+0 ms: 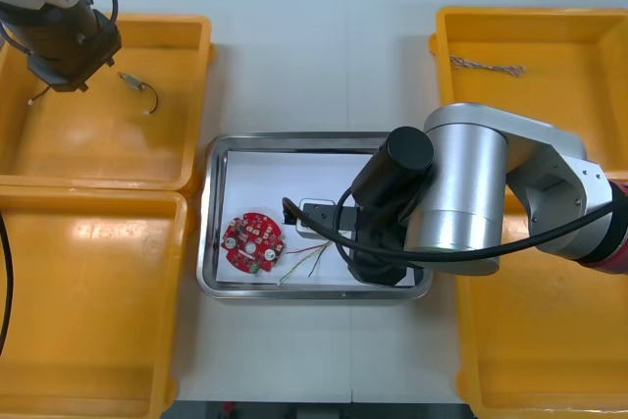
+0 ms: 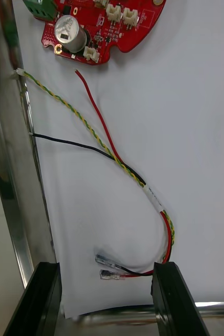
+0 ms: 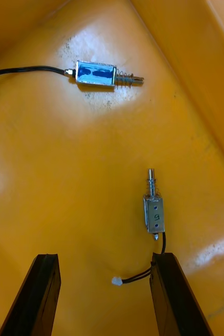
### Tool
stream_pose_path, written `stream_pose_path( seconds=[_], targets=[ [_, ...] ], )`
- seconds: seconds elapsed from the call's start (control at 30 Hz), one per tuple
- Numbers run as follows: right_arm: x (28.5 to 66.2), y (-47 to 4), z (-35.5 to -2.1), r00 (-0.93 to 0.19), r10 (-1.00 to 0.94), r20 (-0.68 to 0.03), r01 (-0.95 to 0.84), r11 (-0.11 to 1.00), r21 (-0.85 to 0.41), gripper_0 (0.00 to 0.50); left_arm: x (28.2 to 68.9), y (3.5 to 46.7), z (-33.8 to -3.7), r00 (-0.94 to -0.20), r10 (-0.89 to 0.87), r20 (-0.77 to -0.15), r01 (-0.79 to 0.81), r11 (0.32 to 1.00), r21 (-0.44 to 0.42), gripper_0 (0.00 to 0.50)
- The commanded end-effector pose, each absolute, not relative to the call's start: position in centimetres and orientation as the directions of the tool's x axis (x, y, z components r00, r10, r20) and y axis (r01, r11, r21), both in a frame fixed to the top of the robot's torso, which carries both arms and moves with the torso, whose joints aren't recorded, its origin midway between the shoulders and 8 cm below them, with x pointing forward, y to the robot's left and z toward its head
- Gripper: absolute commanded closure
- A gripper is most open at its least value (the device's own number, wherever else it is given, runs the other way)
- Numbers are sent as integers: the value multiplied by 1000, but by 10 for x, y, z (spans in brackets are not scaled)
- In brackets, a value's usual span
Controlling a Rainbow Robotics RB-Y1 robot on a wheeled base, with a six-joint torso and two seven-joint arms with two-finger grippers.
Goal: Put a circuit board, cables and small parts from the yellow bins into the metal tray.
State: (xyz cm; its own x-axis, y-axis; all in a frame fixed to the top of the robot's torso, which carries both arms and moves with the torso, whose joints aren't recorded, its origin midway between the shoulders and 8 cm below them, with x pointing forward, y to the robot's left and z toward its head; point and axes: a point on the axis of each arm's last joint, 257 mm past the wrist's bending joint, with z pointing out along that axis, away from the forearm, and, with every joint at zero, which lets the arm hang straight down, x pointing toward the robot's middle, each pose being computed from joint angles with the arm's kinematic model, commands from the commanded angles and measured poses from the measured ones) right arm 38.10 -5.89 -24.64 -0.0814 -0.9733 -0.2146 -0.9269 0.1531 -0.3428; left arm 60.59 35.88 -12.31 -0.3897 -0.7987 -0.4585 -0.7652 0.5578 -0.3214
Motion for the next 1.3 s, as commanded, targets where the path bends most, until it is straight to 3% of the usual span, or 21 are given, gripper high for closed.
stream_pose_path(
  seconds=[0.03, 0.27, 0.37, 0.73, 1.03, 1.3],
  targets=[
    [386, -45, -204, -67, -960, -271, -917, 166, -363, 0, 631, 349, -87, -312, -825, -471, -743, 521, -420, 0],
    [390, -68, -180, -250, -919, -306, -893, 340, -293, 0, 645, 344, -92, -296, -836, -463, -738, 508, -445, 0],
    [393, -87, -165, -384, -868, -316, -849, 466, -249, 0, 649, 333, -92, -303, -841, -448, -730, 507, -457, 0],
    [404, -156, -127, -735, -593, -330, -565, 804, -187, 0, 663, 312, -94, -312, -839, -447, -690, 523, -500, 0],
    [407, -193, -107, -868, -301, -394, -313, 949, -36, 0, 678, 322, -116, -302, -836, -458, -675, 526, -516, 0],
    [419, -231, -88, -888, -115, -445, -129, 992, 0, 0, 679, 320, -123, -314, -834, -453, -675, 532, -512, 0]
  ],
)
